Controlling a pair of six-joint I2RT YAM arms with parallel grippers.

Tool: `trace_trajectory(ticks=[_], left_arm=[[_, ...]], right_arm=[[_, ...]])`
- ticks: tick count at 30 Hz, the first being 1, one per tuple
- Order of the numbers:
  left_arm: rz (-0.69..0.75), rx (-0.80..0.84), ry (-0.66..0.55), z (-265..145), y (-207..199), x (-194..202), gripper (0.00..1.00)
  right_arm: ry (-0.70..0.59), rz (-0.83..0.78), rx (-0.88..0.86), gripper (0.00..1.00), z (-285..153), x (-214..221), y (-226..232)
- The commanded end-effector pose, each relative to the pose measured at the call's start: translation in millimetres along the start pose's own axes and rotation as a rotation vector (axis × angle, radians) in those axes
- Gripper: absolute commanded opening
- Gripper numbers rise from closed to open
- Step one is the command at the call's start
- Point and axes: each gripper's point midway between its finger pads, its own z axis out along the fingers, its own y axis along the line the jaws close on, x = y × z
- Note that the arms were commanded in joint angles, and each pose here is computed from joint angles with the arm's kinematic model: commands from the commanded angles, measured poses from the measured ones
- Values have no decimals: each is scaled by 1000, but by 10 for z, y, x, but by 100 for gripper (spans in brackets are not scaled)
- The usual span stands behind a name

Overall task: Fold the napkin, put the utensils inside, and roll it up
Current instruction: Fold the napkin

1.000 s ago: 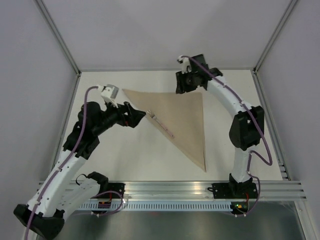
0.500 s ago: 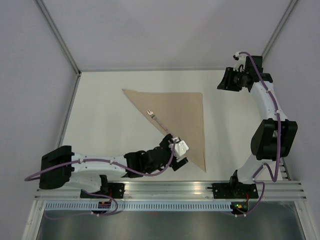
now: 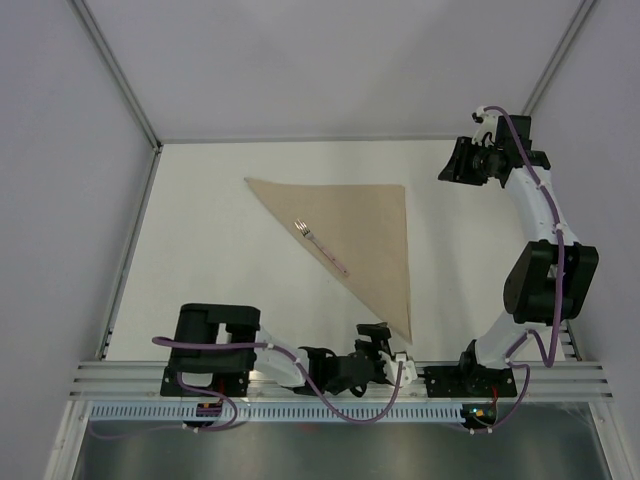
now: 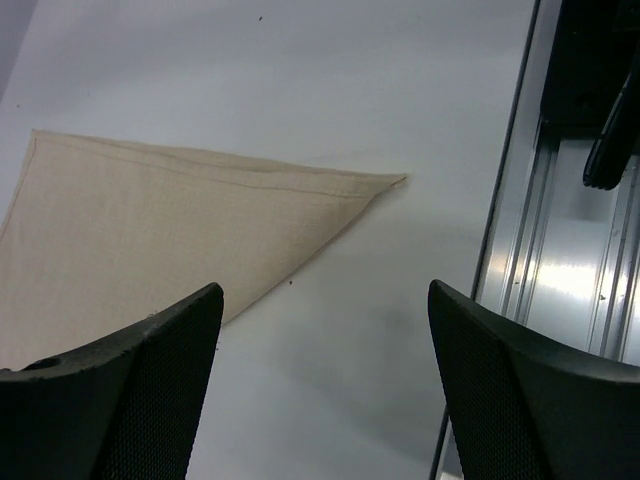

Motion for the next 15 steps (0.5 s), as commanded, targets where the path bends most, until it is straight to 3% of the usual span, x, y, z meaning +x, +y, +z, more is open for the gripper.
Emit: trace_trajectory(ticks=[1, 15], left_arm=[[5, -56, -119, 132, 33, -415, 87], [61, -12, -99, 407, -260, -247, 74]], right_arm=[[-71, -20, -10, 47, -146, -166, 78], [-81, -19, -10, 46, -171, -177, 86]])
